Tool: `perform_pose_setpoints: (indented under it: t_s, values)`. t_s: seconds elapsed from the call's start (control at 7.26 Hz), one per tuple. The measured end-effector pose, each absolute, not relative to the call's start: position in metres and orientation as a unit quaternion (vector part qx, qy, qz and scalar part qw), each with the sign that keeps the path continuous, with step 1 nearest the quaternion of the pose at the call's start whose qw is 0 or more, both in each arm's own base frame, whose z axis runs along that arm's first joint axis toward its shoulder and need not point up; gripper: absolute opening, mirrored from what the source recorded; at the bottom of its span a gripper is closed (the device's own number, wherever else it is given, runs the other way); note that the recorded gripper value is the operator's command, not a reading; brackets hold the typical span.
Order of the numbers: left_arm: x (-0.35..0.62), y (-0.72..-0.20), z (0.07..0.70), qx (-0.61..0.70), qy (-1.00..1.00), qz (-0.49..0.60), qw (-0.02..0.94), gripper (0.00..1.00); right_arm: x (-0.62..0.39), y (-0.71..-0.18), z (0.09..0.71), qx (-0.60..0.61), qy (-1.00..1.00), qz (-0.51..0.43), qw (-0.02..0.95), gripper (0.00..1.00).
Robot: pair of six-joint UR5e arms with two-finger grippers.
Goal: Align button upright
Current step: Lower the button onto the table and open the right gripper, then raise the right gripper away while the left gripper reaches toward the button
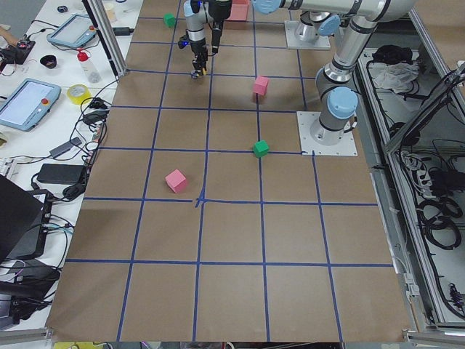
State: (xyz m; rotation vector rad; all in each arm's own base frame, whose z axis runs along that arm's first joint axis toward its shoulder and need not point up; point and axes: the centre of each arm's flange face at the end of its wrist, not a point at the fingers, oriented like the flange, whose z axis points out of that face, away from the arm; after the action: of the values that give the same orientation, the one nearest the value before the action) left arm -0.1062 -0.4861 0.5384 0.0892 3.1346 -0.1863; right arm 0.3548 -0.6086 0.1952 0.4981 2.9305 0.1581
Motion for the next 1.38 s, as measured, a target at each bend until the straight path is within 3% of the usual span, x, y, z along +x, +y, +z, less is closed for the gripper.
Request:
perform_pose_setpoints:
  t_s: [0.28, 0.83, 1.38]
  values:
    - [-0.107, -0.486, 0.537, 0.036, 0.998, -0.058, 0.001, 1.0, 0.354, -0.606, 0.195, 0.167, 0.981, 0.055, 0.082, 1.0]
    - [-0.107, -0.487, 0.527, 0.037, 0.998, -0.049, 0.002, 1.0, 0.345, -0.599, 0.25, 0.149, 0.985, 0.021, 0.08, 1.0]
    - [-0.143, -0.477, 0.49, 0.031, 0.998, -0.062, -0.002, 1.0, 0.27, -0.585, 0.335, 0.083, 0.996, -0.004, -0.036, 1.0]
